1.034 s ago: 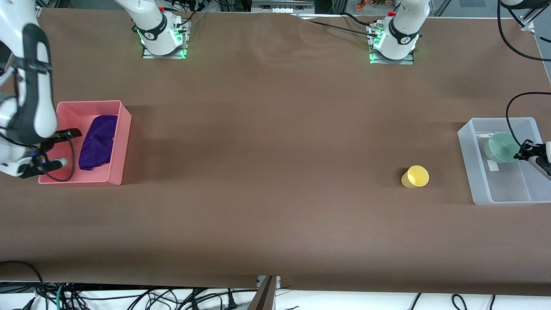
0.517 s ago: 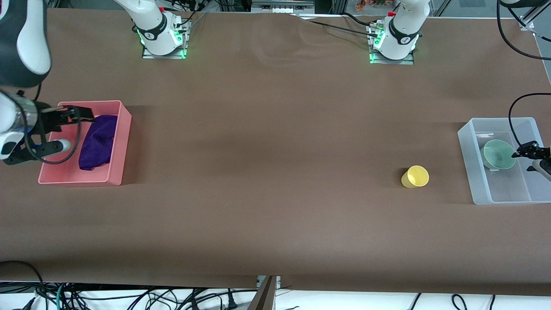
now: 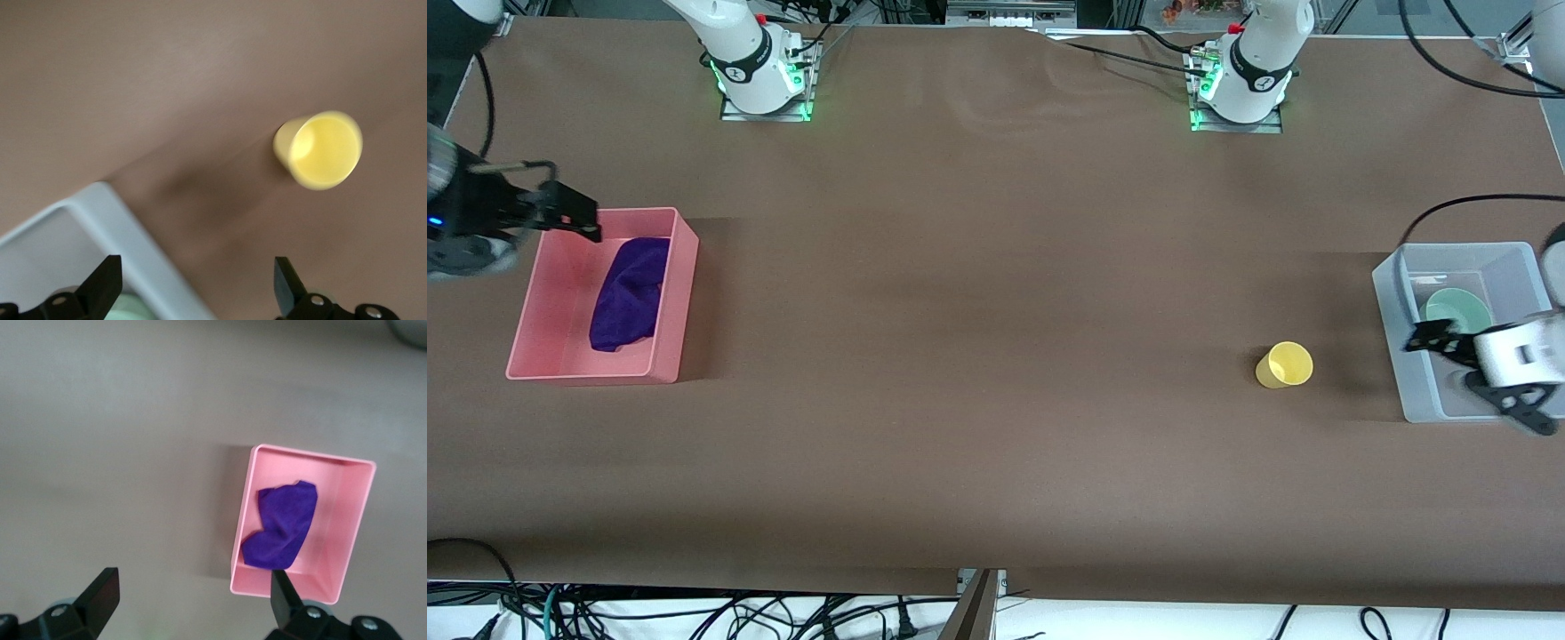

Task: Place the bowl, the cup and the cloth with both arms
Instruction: 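Move the left gripper to the yellow cup and grasp it, then lift the yellow cup and lower it into the bowl with the left gripper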

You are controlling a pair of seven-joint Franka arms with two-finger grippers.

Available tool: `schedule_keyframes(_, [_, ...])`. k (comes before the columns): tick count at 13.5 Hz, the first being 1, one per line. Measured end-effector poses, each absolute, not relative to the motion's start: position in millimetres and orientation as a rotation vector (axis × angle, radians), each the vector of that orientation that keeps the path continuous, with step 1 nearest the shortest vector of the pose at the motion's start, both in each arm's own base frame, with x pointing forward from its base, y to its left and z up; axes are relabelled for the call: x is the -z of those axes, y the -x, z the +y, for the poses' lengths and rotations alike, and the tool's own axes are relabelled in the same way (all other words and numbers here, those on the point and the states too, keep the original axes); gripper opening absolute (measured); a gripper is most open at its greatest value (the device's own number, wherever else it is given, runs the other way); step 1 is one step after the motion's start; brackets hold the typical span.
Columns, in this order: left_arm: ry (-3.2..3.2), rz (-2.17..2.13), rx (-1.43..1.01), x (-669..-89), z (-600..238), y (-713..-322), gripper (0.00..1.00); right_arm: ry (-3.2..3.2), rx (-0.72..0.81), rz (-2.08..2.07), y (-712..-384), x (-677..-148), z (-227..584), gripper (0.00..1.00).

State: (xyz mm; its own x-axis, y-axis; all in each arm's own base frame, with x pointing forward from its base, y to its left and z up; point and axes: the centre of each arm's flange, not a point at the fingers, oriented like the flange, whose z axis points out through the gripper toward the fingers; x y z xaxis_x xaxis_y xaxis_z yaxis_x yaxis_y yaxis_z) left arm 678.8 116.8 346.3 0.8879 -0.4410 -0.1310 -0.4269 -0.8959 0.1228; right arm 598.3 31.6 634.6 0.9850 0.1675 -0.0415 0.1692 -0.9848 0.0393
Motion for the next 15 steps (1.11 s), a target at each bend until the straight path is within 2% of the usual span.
schedule_keyframes(2, [-2.975,-0.572,0.259,-310,86,-683,1.00,-3.089,0.051,0.243,-595,-640,24,1.00])
schedule_keyframes(5, [-2.954,-0.482,0.251,-245,65,-672,0.98,-3.087,0.121,0.272,-593,-630,16,1.00])
schedule_keyframes(7, [-2.939,-0.459,0.235,-220,55,-662,0.93,-3.087,0.152,0.296,-591,-627,7,1.00])
schedule_keyframes(11, [-2.937,-0.465,0.220,-212,48,-659,0.47,-3.087,0.172,0.297,-593,-622,6,1.00])
schedule_keyframes(15, [-2.938,-0.464,0.215,-214,49,-660,0.06,-3.087,0.180,0.297,-594,-619,6,1.00])
